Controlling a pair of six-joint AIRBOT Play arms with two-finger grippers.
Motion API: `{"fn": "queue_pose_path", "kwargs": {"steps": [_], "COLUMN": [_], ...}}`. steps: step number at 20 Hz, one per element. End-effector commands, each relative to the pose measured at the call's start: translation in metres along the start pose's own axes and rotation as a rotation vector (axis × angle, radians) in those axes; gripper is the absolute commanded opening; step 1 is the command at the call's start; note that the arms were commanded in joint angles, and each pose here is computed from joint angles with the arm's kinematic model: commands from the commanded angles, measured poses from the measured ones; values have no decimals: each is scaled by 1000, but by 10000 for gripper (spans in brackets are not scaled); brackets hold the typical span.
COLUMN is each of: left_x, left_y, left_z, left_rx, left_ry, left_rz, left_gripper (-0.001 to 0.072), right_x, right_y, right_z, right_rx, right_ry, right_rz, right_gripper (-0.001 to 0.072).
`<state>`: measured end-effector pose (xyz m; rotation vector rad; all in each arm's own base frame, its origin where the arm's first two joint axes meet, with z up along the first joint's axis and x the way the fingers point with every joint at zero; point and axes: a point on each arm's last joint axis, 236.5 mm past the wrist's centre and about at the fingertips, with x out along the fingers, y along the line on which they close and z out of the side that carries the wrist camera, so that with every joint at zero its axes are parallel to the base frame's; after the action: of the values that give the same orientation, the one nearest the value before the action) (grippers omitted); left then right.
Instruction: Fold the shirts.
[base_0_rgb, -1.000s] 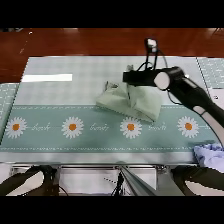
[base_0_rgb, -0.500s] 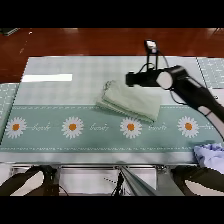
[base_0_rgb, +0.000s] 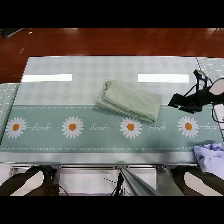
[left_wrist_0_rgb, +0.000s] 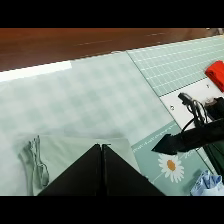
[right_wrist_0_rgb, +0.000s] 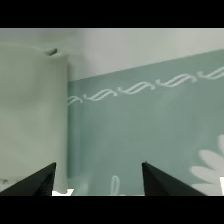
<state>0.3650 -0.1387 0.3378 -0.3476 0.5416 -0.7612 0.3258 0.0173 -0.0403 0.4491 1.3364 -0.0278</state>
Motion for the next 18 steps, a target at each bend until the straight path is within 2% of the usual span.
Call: {"fn": "queue_pose_path", "kwargs": {"steps": [1,4,8,9,11,12,16,18], "left_x": [0,0,0,0,1,1,7,16], "left_y": [1,1,2,2,3,6,29,44], "left_z": [0,0,0,0,-1,-1,-9,-14], "left_rx": [0,0,-1,-1,-2,0,-3,-29], "left_ry": [1,1,2,2,3,7,44,68], "left_rz": [4,4,4,4,6,15,78,84], "left_gripper": [24,24,24,25,24,24,24,24], "right_x": [28,43,81,88,87,77,-29,-102], "right_y": [19,35,60,66,80,87,106,96], "right_z": [-10,-4,-8,-7,-1,5,40,52], "right_rx": [226,273,286,308,312,272,-39,-61], "right_ry": [-46,-123,-110,-115,-138,-148,-284,-374], "right_rz": [230,290,290,299,331,351,398,377], "right_gripper": [611,611,608,554,73,31,30,30]}}
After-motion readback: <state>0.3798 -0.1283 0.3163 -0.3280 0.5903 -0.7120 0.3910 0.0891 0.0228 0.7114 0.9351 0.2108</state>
